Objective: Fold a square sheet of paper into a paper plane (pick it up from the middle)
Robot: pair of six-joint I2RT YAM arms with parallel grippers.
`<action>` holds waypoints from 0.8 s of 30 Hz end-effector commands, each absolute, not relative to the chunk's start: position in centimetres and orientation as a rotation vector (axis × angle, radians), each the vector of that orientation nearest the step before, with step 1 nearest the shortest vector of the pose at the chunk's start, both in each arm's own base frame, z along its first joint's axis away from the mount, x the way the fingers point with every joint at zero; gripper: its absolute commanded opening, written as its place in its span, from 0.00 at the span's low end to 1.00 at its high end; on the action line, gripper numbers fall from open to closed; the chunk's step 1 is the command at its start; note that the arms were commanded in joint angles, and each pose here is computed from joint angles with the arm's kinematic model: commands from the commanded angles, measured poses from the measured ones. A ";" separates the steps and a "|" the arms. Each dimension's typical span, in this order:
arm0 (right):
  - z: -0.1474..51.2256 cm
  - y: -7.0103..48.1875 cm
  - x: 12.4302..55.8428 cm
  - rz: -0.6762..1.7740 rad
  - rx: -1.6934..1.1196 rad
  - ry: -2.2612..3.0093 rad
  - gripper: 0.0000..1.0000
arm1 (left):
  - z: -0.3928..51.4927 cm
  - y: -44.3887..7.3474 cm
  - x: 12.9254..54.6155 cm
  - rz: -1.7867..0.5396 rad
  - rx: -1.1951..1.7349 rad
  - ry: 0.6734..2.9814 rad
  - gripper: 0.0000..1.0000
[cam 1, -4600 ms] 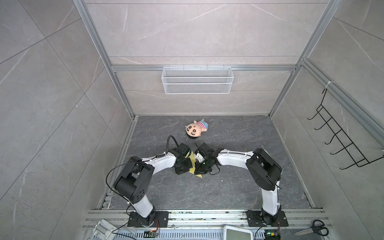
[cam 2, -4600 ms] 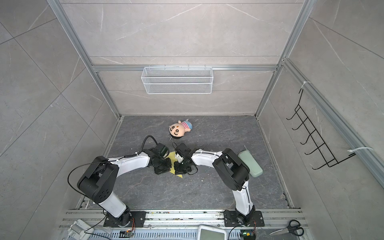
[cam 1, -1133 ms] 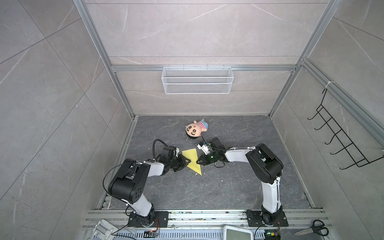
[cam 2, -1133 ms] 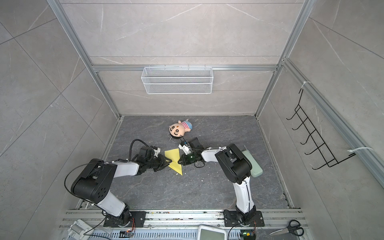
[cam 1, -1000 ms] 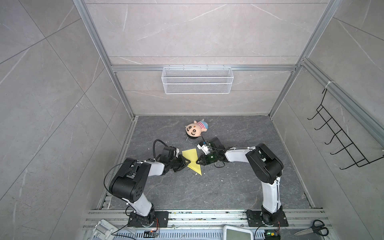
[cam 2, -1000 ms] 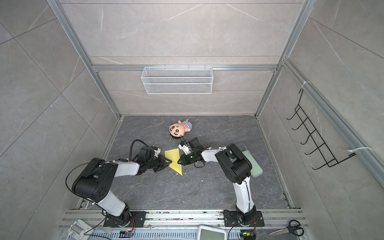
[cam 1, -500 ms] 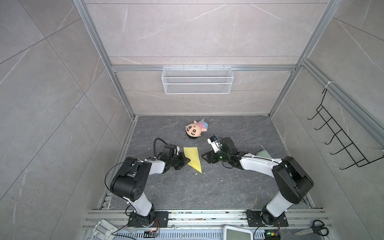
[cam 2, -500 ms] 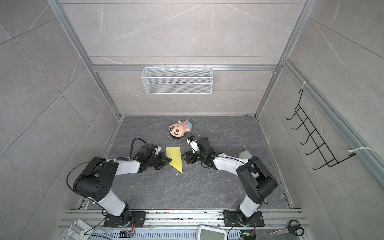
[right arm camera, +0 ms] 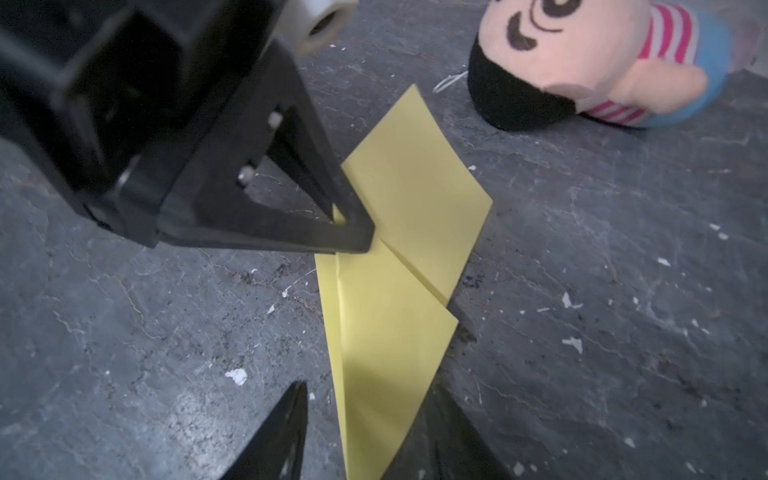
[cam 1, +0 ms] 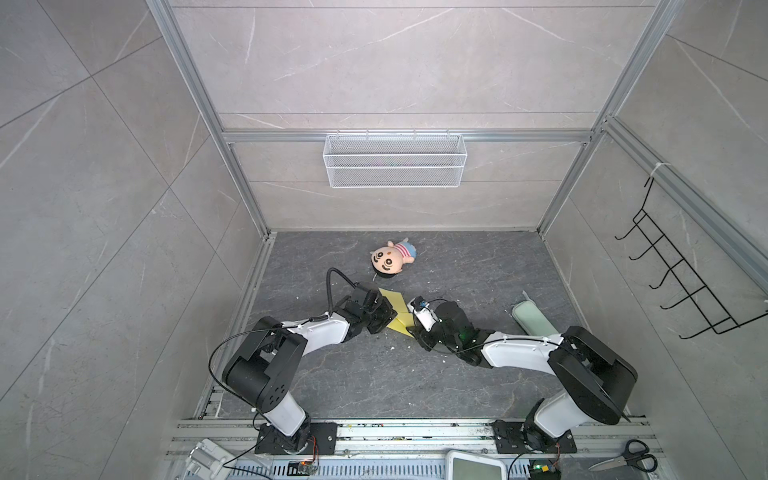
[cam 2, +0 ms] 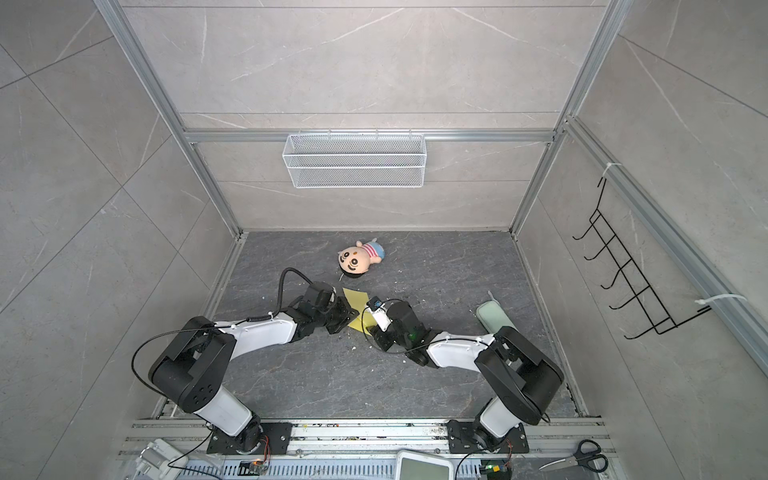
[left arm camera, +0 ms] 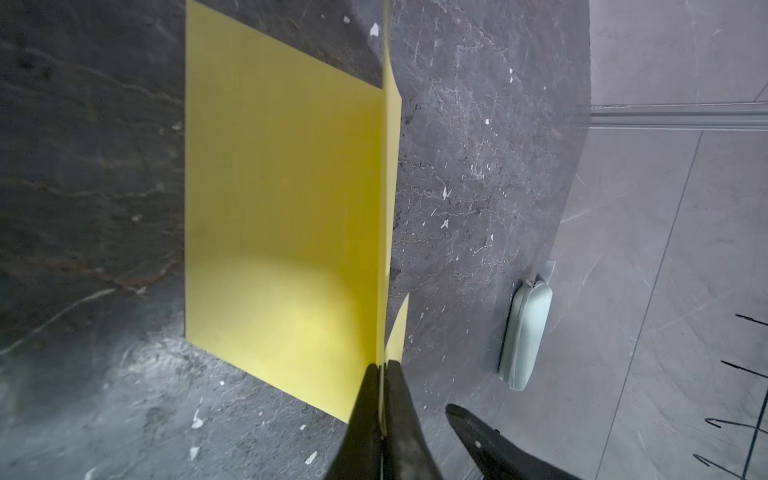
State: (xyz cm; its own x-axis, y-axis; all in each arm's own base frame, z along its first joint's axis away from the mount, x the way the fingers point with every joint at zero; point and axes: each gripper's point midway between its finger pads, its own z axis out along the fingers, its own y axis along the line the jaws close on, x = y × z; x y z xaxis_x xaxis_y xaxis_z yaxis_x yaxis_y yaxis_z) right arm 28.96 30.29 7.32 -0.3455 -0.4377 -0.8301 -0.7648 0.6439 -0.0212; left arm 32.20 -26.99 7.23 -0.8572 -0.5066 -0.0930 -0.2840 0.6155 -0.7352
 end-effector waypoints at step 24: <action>3.1 33.9 29.3 0.364 -1.112 1.825 0.31 | 6.2 -26.2 31.6 -0.987 -0.802 2.621 0.10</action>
State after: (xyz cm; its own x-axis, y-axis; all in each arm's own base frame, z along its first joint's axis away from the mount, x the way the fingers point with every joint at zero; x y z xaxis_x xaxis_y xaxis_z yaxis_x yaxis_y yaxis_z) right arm 28.68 33.09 2.68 -0.1778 -0.5481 -0.8173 -0.8203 0.5413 -0.1846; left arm 31.18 -25.67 5.62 -0.8283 -0.5592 -0.0351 -0.4012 0.6358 -0.6594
